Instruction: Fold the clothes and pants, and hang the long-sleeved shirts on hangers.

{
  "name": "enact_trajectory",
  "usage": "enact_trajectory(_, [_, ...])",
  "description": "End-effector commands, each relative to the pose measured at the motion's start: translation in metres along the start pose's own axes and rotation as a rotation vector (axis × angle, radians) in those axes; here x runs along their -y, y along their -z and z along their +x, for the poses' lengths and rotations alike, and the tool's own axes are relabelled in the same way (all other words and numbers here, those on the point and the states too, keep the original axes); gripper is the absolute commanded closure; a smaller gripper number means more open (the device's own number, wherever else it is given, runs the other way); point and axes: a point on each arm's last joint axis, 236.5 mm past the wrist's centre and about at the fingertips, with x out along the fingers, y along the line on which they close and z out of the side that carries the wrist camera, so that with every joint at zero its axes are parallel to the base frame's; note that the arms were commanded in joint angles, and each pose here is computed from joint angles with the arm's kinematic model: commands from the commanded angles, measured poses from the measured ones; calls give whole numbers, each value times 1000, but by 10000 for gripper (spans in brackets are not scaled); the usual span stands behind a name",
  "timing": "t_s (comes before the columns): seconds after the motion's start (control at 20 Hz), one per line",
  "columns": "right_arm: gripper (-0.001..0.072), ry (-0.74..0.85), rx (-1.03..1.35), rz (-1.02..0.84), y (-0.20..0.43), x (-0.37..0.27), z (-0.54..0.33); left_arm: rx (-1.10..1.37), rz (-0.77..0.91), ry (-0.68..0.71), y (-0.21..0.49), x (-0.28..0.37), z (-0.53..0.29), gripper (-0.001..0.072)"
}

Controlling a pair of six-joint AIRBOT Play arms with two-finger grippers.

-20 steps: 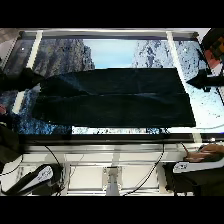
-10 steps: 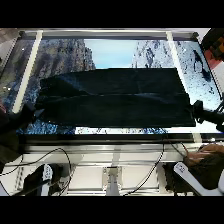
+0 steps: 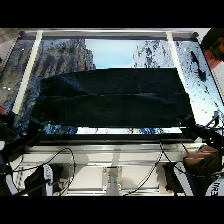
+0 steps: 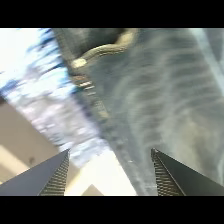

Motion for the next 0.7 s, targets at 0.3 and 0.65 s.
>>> enact_trajectory(0.3, [33,30,-82,101,15,9,16,-25,-110,76,-17,-17,58,126])
enact_trajectory(0.65, [34,39,-85,207,7,23,37,-29,-154,133,-26,-17,78,127])
